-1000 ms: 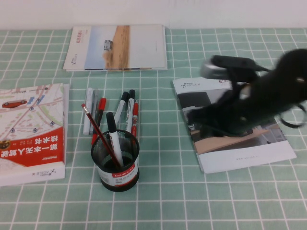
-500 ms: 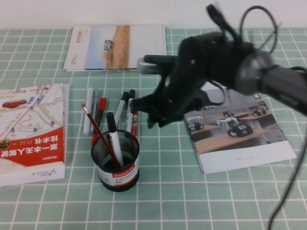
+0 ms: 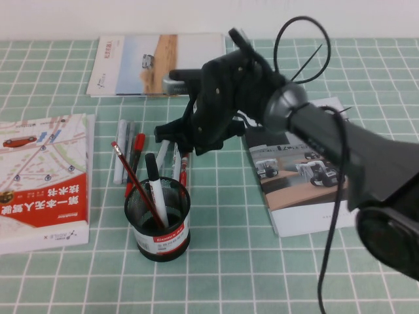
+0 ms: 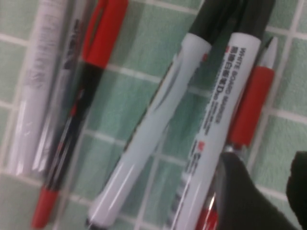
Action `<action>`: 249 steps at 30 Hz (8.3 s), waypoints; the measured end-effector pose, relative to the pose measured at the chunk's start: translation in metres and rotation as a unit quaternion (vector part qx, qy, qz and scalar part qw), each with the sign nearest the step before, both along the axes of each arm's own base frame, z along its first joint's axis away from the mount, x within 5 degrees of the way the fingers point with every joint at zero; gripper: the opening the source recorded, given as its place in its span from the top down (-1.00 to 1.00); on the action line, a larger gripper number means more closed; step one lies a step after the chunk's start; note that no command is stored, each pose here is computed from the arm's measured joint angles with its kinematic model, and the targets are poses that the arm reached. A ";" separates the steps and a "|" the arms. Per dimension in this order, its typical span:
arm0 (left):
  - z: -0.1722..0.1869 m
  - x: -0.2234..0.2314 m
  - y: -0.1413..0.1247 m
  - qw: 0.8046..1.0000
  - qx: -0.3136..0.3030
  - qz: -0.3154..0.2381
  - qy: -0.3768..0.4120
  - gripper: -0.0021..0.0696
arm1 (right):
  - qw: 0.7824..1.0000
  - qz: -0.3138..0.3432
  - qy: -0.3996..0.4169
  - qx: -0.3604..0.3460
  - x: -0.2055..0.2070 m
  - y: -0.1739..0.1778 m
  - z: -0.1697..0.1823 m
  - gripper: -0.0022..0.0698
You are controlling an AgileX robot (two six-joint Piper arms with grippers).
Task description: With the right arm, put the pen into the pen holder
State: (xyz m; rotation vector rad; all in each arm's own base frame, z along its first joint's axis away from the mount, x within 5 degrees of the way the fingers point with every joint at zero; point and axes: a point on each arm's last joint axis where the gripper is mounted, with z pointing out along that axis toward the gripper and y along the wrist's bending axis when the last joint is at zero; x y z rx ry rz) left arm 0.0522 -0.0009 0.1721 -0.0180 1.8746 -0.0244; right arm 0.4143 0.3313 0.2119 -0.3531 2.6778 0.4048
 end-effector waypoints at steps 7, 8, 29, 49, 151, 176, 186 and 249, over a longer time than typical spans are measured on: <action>0.000 0.000 0.000 1.000 0.000 0.000 0.000 0.95 | 1.000 0.000 0.021 -0.022 0.006 0.004 -0.023 0.35; 0.000 0.000 0.000 1.000 0.000 0.000 0.000 0.95 | 0.999 0.000 0.025 -0.025 0.006 0.004 -0.025 0.35; 0.000 0.000 0.000 1.000 0.000 0.000 0.000 0.95 | 1.000 0.009 0.015 -0.014 0.004 0.014 -0.009 0.35; 0.000 0.000 0.000 1.000 0.000 0.000 0.000 0.95 | 0.998 0.017 0.037 -0.048 -0.002 0.017 -0.024 0.46; 0.000 0.000 0.000 1.000 0.000 0.000 0.000 0.95 | 0.909 0.212 -0.350 0.080 -0.281 -0.184 0.053 0.99; 0.000 0.000 0.000 1.000 0.000 0.000 0.000 0.95 | 0.909 -0.100 -0.404 0.029 -0.332 -0.312 -0.029 0.99; 0.000 0.000 0.000 1.000 0.000 0.000 0.000 0.95 | 0.889 -0.164 -0.427 0.019 -0.356 -0.327 -0.032 0.99; 0.000 0.000 0.000 1.000 0.002 0.000 0.000 0.95 | 0.906 -0.122 -0.404 0.020 -0.362 -0.321 -0.039 0.99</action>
